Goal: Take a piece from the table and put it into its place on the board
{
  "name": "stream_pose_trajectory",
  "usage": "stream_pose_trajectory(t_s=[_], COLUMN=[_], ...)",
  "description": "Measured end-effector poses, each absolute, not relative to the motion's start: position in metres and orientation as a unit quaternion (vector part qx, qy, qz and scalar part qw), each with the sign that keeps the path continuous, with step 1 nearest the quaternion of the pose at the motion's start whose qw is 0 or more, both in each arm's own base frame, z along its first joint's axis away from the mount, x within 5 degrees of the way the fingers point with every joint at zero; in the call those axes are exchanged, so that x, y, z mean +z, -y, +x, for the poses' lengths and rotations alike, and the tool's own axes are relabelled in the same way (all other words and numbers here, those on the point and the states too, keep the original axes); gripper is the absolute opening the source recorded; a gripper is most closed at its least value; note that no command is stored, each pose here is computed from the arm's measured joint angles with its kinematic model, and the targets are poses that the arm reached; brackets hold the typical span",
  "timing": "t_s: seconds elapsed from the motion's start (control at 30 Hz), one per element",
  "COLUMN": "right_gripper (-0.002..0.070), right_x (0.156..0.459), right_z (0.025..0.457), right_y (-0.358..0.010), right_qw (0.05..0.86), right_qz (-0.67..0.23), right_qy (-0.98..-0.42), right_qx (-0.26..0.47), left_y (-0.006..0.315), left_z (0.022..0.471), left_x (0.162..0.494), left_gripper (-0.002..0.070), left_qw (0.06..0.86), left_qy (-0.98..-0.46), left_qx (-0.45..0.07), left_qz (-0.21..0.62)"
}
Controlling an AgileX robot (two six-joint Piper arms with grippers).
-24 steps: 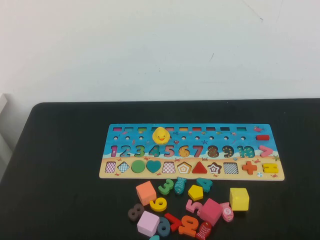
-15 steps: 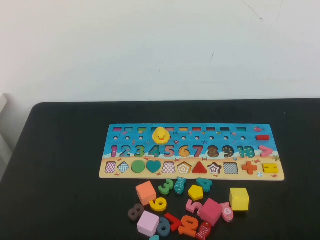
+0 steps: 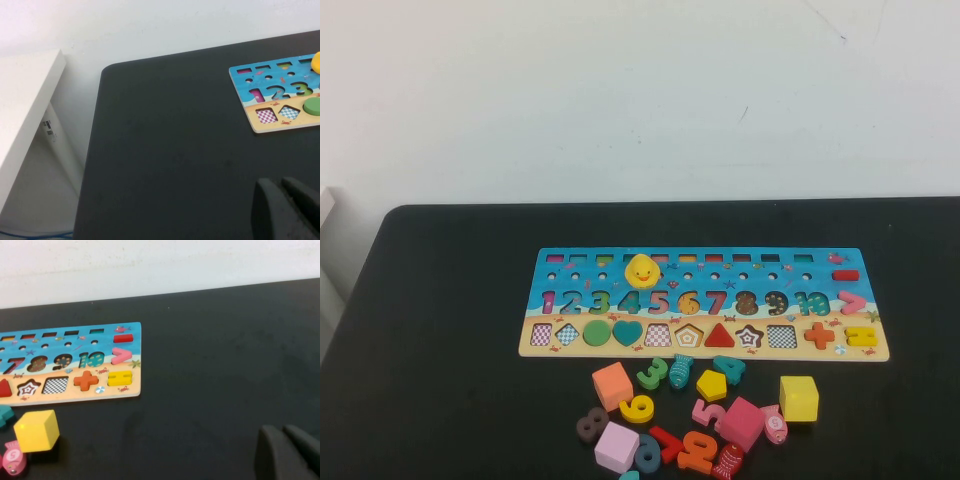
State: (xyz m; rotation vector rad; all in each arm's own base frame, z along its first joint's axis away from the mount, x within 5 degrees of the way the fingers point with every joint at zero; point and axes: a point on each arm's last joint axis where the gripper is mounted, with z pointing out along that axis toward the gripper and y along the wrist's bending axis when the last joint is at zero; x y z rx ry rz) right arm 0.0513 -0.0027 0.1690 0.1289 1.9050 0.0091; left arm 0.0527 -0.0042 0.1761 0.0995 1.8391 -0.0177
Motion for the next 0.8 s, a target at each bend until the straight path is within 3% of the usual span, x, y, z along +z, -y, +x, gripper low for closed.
stream_pose_trajectory(t_s=[0.4,0.5,0.63,0.8], right_gripper=[0.0019,0.0019,0.0019,0.0019], right_x=[0.170,0.172,0.183,0.189], right_z=[0.052,0.052,0.054,0.055], right_y=[0.001,-0.006,-0.019,-0.018], right_qw=[0.580,0.580,0.533,0.538], right_qz=[0.070,0.128,0.302,0.333], right_qy=[-0.811,-0.796,-0.705,-0.665], right_qx=[0.029,0.118,0.358,0.395], left_y=[0.004,0.004,0.004,0.004], left_z=[0.053,0.053,0.053,0.053], left_x=[0.176,0.176,0.176,0.176], left_gripper=[-0.0002,-0.0002,-0.0002,-0.0002], left_qw=[0.605,0.605,0.605,0.605], left_qy=[-0.795,-0.795,-0.795,-0.795], left_qx=[-0.008,-0.008,-0.007,-0.007], left_qz=[0.043,0.043,0.044,0.044])
